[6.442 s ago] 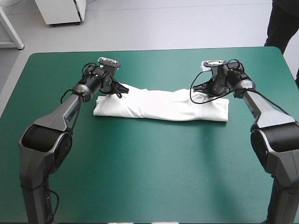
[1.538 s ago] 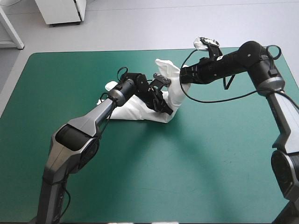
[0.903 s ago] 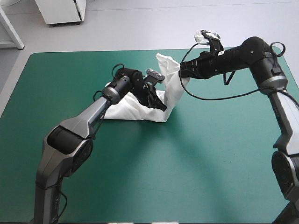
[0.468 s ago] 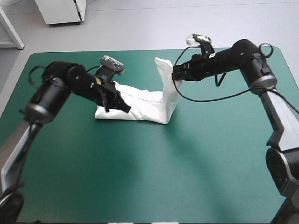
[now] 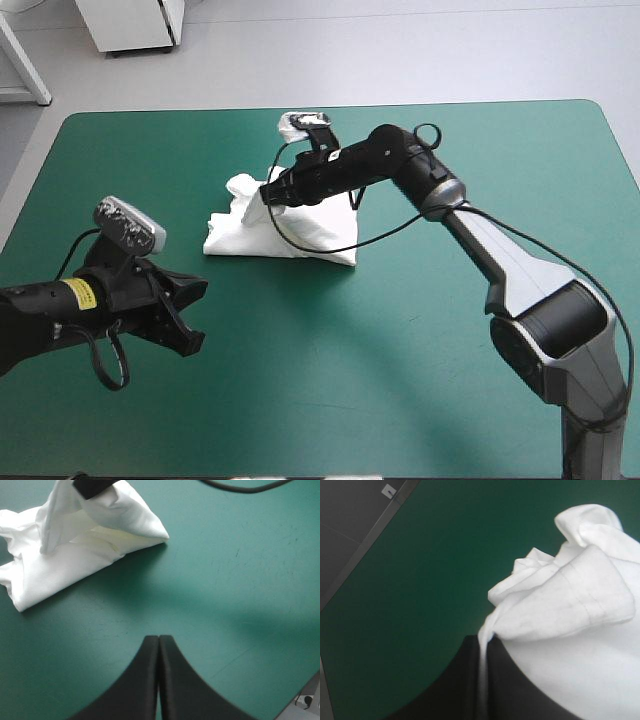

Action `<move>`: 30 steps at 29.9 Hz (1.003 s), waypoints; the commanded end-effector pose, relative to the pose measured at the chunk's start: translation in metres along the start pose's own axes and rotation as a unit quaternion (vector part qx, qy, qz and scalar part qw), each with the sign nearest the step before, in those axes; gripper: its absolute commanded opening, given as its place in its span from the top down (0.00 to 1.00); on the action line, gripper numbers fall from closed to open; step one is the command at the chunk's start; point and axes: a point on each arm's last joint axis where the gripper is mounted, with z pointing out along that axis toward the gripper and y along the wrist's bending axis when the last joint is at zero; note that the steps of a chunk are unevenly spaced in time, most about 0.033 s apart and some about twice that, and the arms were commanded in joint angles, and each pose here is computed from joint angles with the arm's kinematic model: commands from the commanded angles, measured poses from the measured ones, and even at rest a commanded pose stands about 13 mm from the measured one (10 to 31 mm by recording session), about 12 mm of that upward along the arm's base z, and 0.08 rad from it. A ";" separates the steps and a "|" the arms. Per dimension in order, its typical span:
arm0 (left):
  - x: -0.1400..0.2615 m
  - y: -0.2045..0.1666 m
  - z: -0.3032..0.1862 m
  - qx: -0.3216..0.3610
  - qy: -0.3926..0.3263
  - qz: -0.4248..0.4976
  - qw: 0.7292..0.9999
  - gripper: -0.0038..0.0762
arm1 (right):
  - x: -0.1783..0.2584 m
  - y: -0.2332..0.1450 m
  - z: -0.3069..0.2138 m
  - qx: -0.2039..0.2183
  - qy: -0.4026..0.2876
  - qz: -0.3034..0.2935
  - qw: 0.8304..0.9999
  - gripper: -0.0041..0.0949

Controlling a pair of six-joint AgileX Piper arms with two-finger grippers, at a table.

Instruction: Fold the cloth

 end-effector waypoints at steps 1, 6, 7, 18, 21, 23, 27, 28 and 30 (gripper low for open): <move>-0.002 -0.006 -0.011 0.015 -0.049 -0.016 0.999 0.96 | -0.021 0.026 0.000 -0.031 -0.057 -0.020 0.998 0.98; -0.004 -0.012 -0.010 0.049 -0.053 -0.032 0.997 0.96 | -0.025 0.025 0.034 -0.043 -0.062 0.004 0.997 0.98; -0.004 -0.013 -0.011 0.055 -0.054 -0.034 0.996 0.96 | -0.027 0.025 0.037 -0.044 -0.069 0.008 0.997 0.98; -0.005 -0.012 -0.011 0.050 -0.059 -0.016 0.997 0.96 | -0.004 -0.004 0.095 -0.041 -0.027 0.053 0.997 0.98; -0.006 -0.012 -0.010 0.049 -0.065 -0.017 0.997 0.96 | -0.002 -0.003 0.103 -0.043 -0.030 0.052 0.997 0.98; -0.008 -0.011 -0.009 0.047 -0.069 -0.018 0.996 0.96 | -0.003 0.000 0.104 -0.055 -0.035 0.039 0.997 0.96; -0.009 -0.010 -0.005 0.046 -0.067 -0.020 0.996 0.96 | -0.005 0.005 0.101 -0.074 -0.036 0.035 0.996 0.73; -0.010 -0.010 -0.005 0.048 -0.066 -0.021 0.996 0.96 | -0.006 0.008 0.099 -0.078 -0.029 0.034 0.996 0.63; -0.011 -0.009 -0.002 0.050 -0.063 -0.023 0.997 0.96 | -0.008 0.012 0.093 -0.083 -0.016 0.031 0.996 0.45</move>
